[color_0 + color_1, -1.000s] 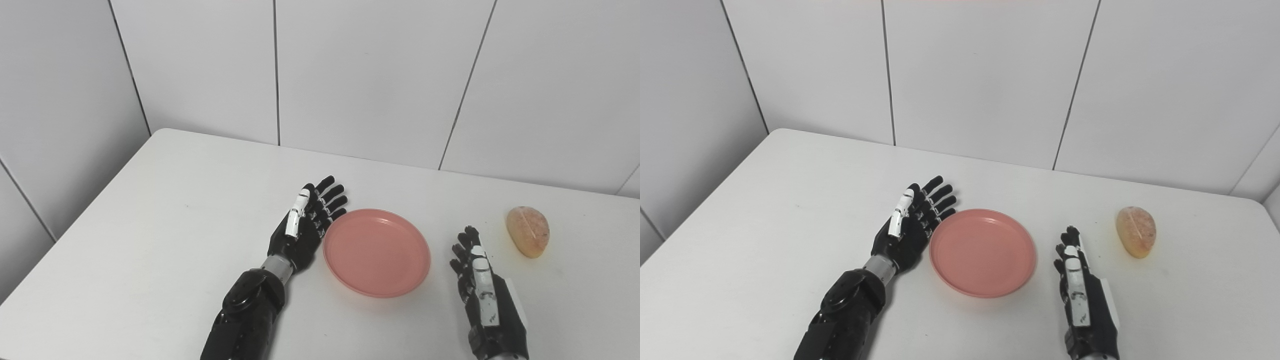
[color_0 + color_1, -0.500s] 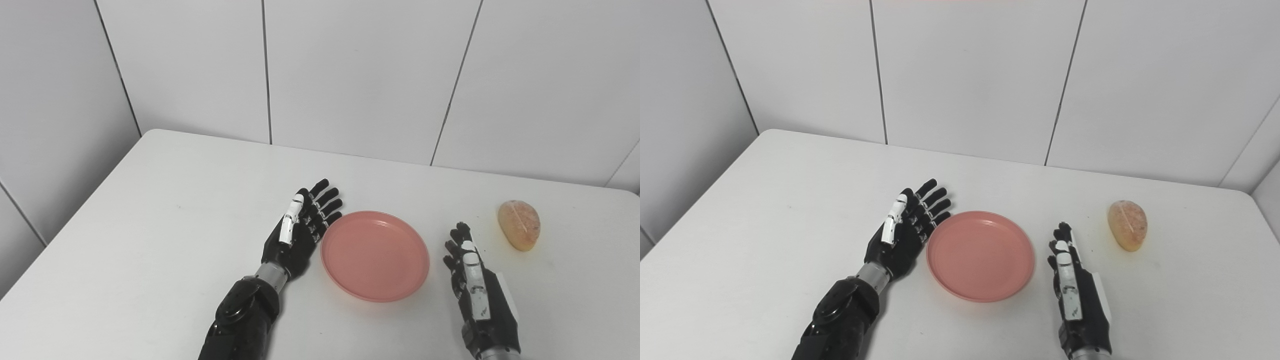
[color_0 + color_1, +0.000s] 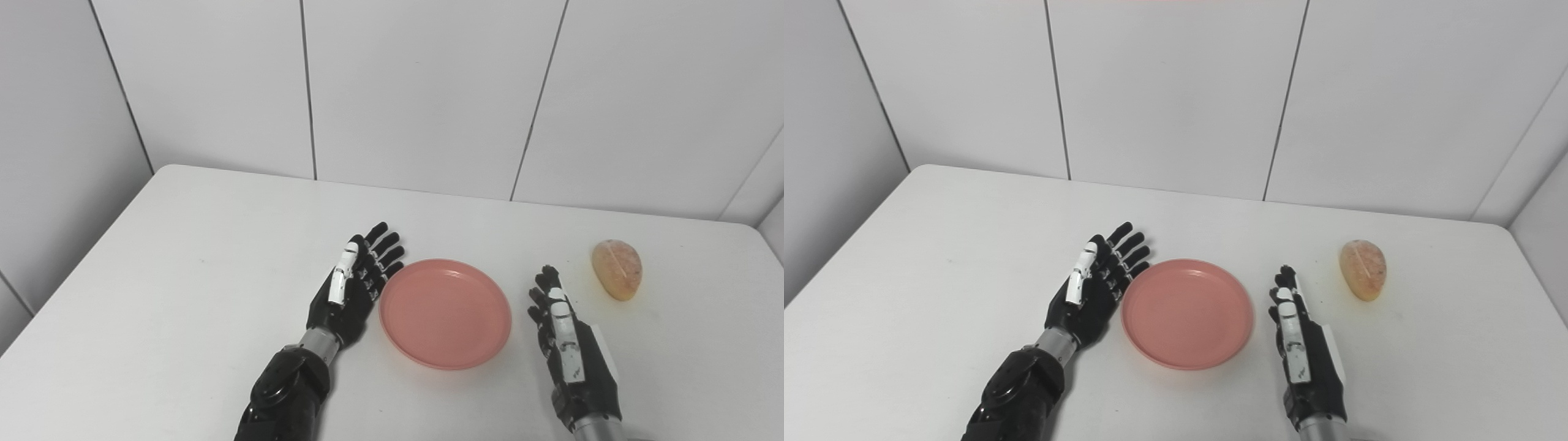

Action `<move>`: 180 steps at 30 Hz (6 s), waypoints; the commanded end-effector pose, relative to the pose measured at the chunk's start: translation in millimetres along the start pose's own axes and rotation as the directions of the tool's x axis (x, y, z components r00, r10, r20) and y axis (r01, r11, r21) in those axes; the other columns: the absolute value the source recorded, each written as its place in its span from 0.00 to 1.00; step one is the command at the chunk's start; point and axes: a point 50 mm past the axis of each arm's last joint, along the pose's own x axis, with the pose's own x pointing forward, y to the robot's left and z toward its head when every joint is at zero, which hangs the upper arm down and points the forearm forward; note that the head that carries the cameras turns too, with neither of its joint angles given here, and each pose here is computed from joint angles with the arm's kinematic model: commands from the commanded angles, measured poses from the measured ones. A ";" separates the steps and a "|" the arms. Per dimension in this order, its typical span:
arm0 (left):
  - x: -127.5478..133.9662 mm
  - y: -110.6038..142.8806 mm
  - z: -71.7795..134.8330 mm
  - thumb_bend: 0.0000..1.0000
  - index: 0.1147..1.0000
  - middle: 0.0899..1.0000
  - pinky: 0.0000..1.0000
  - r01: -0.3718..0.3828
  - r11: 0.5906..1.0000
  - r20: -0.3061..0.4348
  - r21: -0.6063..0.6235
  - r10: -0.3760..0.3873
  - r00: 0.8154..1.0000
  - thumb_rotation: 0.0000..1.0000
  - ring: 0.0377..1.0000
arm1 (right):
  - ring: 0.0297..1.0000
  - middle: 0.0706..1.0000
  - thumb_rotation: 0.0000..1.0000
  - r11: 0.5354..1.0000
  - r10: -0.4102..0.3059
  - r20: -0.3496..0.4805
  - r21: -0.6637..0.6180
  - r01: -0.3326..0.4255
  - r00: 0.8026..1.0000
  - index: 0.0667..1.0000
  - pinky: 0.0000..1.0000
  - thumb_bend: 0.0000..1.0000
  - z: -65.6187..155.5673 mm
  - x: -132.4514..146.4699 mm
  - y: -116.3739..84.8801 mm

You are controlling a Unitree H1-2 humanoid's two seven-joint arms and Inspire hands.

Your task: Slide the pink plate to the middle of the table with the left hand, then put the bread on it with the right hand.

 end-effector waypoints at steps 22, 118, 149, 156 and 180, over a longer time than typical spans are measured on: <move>-28.0 34.9 -31.2 0.36 0.92 0.94 0.97 -0.074 0.997 -0.069 0.029 0.076 0.995 1.00 0.94 | 0.89 0.91 0.95 0.916 -0.045 0.328 -0.364 0.170 0.943 0.90 0.82 0.42 77.7 27.9 -8.0; -37.4 61.2 -18.1 0.32 0.95 0.95 0.99 -0.067 0.998 -0.072 0.008 0.068 0.995 1.00 0.95 | 0.90 0.91 0.64 0.411 -0.481 0.019 -0.878 0.245 0.877 0.94 0.86 0.90 57.5 166.2 -112.4; -36.5 57.7 -16.8 0.32 0.95 0.96 1.00 -0.065 0.998 -0.073 -0.007 0.064 0.995 1.00 0.96 | 0.74 0.77 0.26 0.287 -0.542 -0.066 -0.951 0.110 0.838 0.78 0.59 0.84 67.4 188.5 -130.2; -36.4 58.0 -16.8 0.32 0.95 0.96 1.00 -0.062 0.998 -0.072 -0.002 0.062 0.995 1.00 0.96 | 0.54 0.61 0.13 0.304 -0.528 -0.103 -0.950 0.075 0.843 0.72 0.43 0.85 69.2 186.5 -129.8; -35.1 54.4 -17.6 0.33 0.94 0.95 1.00 -0.069 0.998 -0.075 -0.003 0.068 0.995 1.00 0.95 | 0.34 0.39 0.00 0.321 -0.458 -0.018 -0.936 0.146 0.889 0.51 0.28 0.51 79.6 184.9 -117.0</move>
